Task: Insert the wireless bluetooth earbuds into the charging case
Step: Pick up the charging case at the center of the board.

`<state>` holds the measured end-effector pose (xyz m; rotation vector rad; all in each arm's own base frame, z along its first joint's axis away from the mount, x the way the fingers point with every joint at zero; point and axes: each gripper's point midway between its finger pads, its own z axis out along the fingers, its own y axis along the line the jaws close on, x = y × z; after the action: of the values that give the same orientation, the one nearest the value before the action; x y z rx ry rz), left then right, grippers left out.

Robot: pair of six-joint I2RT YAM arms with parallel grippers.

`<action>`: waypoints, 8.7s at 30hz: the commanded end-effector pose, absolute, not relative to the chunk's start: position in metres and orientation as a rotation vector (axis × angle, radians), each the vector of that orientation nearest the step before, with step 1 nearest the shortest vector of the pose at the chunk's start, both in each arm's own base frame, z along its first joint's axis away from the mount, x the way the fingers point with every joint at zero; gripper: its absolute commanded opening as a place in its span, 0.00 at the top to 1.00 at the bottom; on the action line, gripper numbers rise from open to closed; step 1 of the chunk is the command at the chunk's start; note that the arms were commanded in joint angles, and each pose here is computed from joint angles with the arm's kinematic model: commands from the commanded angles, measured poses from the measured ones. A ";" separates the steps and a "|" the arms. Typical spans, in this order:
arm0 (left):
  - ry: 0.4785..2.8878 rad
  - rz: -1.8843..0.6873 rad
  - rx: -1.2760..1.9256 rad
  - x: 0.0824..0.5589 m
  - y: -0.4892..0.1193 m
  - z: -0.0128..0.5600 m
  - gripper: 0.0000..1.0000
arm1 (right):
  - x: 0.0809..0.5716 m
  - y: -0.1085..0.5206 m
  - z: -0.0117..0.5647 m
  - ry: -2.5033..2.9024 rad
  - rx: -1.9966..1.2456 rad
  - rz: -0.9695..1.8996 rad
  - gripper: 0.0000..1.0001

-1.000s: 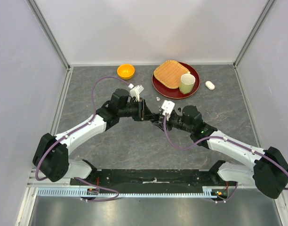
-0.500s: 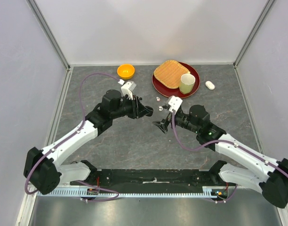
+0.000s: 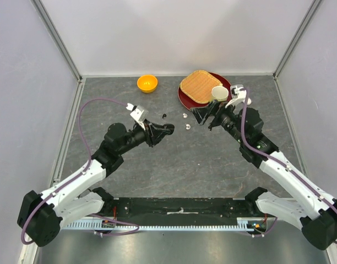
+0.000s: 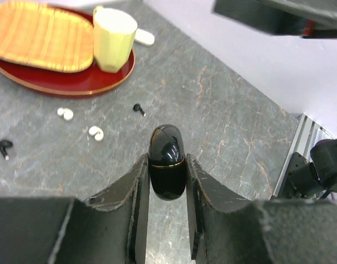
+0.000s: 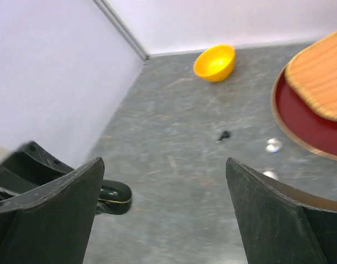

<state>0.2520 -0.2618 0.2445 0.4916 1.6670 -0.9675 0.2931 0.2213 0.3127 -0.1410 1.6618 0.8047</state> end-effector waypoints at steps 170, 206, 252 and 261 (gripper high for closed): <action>1.292 -0.891 0.422 0.288 -0.265 0.363 0.98 | 0.256 0.097 0.308 1.717 0.512 0.371 0.02; 1.414 -1.200 0.477 0.192 -0.248 0.320 0.98 | 0.200 0.184 0.348 1.927 -0.088 0.788 0.02; 1.176 -1.259 0.681 0.171 -0.264 0.328 0.98 | 0.187 0.303 0.353 1.845 -0.240 1.528 0.02; 1.108 -1.158 0.702 0.179 -0.263 0.337 0.98 | 0.180 0.320 0.358 1.908 0.120 1.947 0.02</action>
<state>0.1750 -0.2659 0.3164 0.6798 1.2311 -1.2503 0.1876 0.3147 0.3295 -0.0376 1.9626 1.6920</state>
